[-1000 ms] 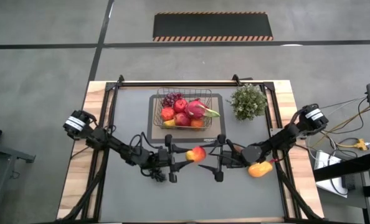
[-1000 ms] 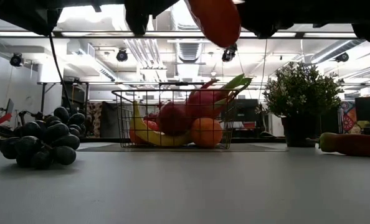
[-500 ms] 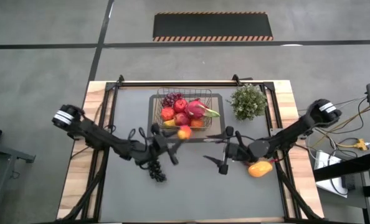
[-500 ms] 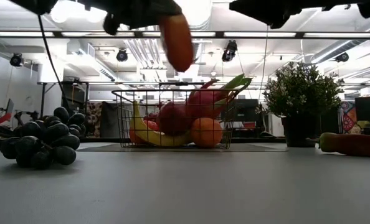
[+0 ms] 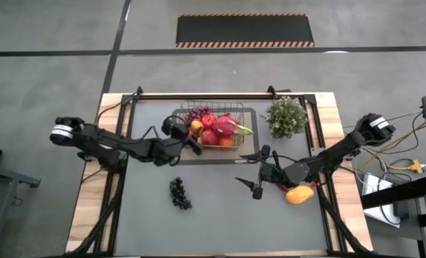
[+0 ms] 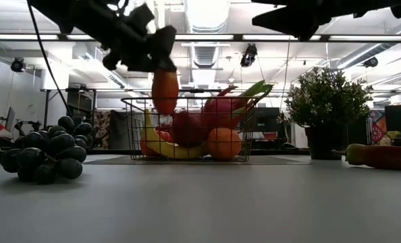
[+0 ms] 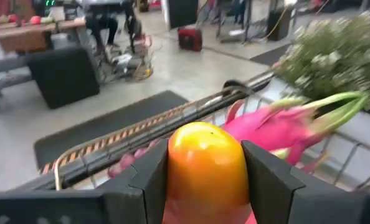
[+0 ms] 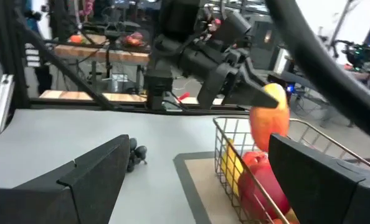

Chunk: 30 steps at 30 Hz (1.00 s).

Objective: Build produce basket
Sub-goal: Put the orange mango into the wire basket

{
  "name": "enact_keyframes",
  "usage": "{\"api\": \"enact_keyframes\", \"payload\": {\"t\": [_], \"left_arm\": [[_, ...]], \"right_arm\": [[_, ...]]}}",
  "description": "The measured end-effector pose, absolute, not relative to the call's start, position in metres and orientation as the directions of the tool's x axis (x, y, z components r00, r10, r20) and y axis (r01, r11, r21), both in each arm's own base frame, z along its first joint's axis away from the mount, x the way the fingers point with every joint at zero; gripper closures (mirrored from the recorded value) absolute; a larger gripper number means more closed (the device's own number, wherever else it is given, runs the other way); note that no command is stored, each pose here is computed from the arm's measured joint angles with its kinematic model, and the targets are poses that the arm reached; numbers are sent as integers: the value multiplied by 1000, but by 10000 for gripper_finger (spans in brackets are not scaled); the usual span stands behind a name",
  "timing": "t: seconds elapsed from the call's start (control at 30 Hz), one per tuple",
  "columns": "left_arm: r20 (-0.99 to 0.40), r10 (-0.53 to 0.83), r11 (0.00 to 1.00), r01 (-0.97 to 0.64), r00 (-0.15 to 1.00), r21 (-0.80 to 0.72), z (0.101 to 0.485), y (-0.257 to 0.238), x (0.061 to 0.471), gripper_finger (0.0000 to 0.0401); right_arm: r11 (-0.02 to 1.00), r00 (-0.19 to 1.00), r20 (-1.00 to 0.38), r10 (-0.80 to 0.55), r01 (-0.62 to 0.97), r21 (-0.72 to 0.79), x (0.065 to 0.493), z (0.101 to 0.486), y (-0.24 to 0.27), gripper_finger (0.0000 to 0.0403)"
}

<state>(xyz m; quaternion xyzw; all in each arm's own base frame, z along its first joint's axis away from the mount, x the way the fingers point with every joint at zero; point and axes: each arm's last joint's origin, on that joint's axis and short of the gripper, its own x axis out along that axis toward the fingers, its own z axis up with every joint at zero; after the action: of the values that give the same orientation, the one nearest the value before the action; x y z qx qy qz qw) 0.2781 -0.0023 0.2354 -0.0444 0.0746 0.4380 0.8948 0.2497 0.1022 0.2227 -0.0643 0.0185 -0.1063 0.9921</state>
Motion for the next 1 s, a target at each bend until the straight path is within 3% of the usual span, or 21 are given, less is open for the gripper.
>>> {"api": "enact_keyframes", "payload": {"t": [0.3,0.53,1.0], "left_arm": [[-206,800,578,-816,563,11,226,8,281,250],[-223,813,571,-810,538,129,212,9,287,249],[-247,797,589,-799,551,121,205,9,289,197]], "right_arm": [[962,967,-32,-251,245,-121,250,221,101,39],[961,967,-41,-252,246,-123,250,220,101,39],[961,966,-46,-256,249,-125,250,219,100,40]]}}
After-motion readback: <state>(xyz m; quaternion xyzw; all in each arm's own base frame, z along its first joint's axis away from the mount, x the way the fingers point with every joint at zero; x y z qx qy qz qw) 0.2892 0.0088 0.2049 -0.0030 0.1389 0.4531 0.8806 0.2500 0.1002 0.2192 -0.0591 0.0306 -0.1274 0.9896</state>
